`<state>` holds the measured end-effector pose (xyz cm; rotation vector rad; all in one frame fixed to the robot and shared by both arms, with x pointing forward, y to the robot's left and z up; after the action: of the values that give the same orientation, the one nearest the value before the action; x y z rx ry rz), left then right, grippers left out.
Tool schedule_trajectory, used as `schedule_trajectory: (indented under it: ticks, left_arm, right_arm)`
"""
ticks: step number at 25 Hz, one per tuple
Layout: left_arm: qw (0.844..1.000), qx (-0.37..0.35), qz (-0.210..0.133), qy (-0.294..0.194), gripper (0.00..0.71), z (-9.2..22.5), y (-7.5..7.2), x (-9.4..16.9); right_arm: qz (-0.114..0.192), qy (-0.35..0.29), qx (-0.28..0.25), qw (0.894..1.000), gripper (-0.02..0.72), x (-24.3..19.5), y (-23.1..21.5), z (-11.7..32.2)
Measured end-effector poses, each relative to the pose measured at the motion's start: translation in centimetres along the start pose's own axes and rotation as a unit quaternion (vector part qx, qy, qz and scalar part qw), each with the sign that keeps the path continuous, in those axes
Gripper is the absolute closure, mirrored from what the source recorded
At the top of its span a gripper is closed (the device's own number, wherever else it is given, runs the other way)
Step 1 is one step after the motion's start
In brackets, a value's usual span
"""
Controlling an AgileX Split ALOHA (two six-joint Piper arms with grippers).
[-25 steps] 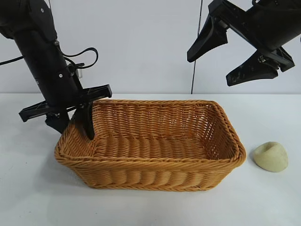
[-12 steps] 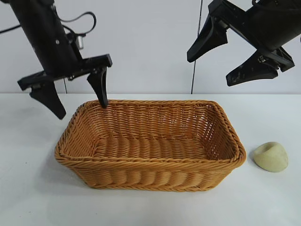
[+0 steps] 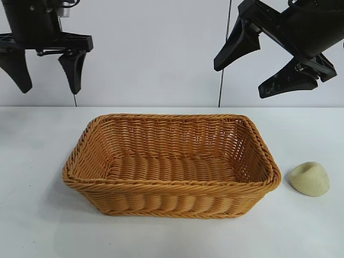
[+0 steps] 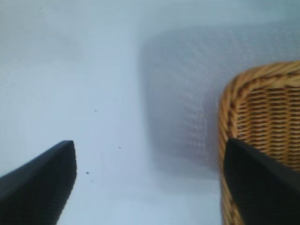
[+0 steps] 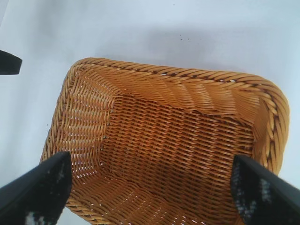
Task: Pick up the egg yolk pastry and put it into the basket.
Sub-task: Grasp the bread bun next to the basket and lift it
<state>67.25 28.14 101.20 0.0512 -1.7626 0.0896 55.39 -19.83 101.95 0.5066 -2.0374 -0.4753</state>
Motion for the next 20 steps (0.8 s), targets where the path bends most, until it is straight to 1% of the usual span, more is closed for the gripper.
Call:
schedule_trajectory:
  ticks: [1, 3, 7, 11, 15, 20]
  left_arm:
    - [1.000, 0.011, 0.003, 0.000, 0.091, -0.1, 0.8, 0.0]
    - [1.000, 0.020, 0.011, 0.001, 0.091, -0.2, 1.5, 0.0]
    - [1.000, 0.015, 0.020, 0.007, 0.092, 0.7, 1.5, 0.4]
    - [1.000, 0.012, 0.022, 0.012, 0.092, 2.7, 1.6, 1.8]
    - [1.000, -0.001, 0.022, 0.017, 0.094, 6.0, 1.9, 3.9]
    - [1.000, -0.017, 0.022, 0.011, 0.094, 11.8, 2.4, 6.9]
  right_arm:
    - [0.000, 0.000, 0.000, 1.000, 0.047, 0.0, 0.0, 0.0]
    - [0.001, -0.001, 0.000, 1.000, 0.047, 0.0, 0.0, 0.0]
    - [0.002, -0.004, 0.000, 1.000, 0.047, 0.0, 0.0, -0.1]
    - [0.002, -0.005, 0.000, 1.000, 0.047, 0.0, 0.0, -0.1]
    - [0.002, -0.005, 0.000, 1.000, 0.047, 0.0, 0.0, -0.1]
    - [0.002, -0.005, 0.000, 1.000, 0.047, 0.0, 0.0, -0.1]
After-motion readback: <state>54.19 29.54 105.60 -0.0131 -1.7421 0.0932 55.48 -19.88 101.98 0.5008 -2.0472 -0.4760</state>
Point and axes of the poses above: a point on each arm's last joint axis where the gripper is mounted, x pointing back along that axis away from the gripper, y along the wrist's bending axis when the last joint is at zero, z = x × y, the point moved 1 cm from there along -x, pointing out along that axis toward the gripper
